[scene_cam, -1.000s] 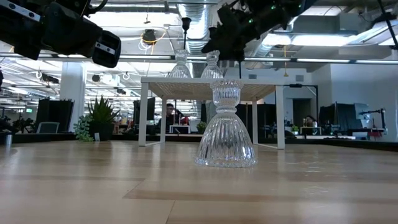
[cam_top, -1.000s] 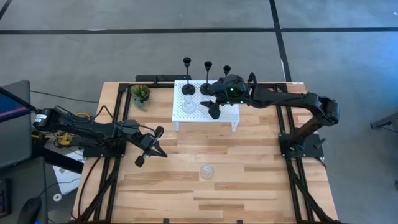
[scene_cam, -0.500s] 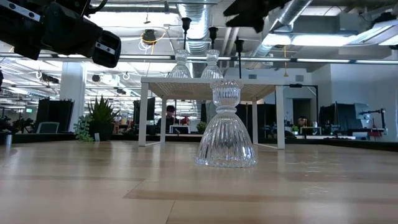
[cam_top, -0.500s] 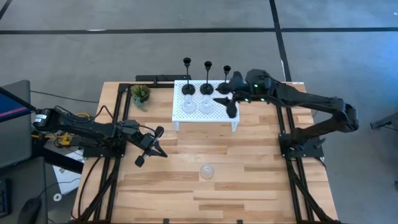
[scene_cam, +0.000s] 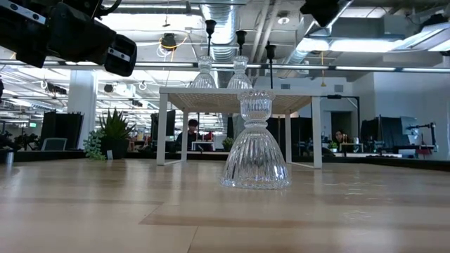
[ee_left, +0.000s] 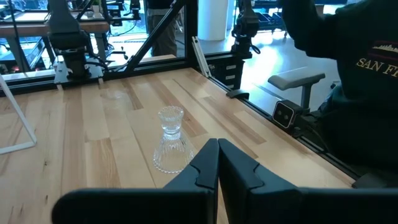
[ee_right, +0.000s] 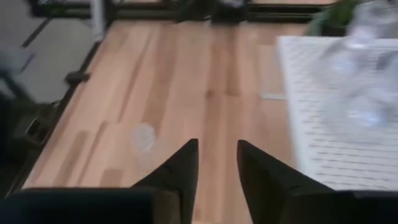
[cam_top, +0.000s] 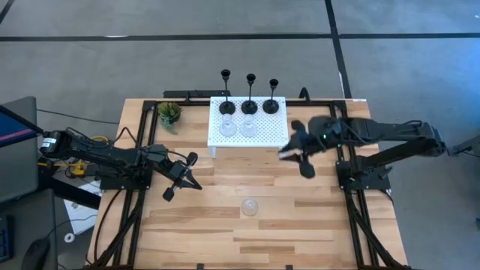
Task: Pick & Place candle stick holders
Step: Put the transparent candle holder on the shelf
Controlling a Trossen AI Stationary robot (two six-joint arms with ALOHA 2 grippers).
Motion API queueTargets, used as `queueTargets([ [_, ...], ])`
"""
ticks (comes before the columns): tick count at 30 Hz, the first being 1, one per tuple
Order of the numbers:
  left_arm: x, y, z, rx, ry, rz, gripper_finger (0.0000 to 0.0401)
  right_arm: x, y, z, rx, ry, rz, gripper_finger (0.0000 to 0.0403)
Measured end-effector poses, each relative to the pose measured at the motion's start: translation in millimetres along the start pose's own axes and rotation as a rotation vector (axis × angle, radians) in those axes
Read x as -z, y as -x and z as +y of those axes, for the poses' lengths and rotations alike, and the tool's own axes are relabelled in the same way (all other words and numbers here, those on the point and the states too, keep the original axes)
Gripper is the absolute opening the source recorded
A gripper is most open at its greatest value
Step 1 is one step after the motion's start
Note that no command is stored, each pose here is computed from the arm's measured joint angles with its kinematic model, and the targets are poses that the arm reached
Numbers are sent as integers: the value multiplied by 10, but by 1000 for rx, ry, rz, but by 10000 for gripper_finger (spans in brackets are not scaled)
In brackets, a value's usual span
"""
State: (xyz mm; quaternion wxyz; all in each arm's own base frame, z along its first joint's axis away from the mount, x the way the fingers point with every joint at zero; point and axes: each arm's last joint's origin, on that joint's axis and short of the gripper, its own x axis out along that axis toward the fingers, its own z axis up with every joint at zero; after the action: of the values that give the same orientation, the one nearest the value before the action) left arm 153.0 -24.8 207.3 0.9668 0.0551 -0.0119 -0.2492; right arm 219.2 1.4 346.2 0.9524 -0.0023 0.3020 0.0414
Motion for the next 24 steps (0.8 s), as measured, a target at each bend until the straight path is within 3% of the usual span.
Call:
queueTargets([
  [8, -2, 0, 1, -1, -1, -2, 8, 367, -343, 294, -111, 76, 6, 56],
  [15, -3, 0, 1, -1, -1, -3, 8, 694, -555, 337, -79, 89, -3, 7],
  [24, -3, 0, 1, -1, -2, -3, 8, 1082, -747, 323, -82, 100, -98, 3],
])
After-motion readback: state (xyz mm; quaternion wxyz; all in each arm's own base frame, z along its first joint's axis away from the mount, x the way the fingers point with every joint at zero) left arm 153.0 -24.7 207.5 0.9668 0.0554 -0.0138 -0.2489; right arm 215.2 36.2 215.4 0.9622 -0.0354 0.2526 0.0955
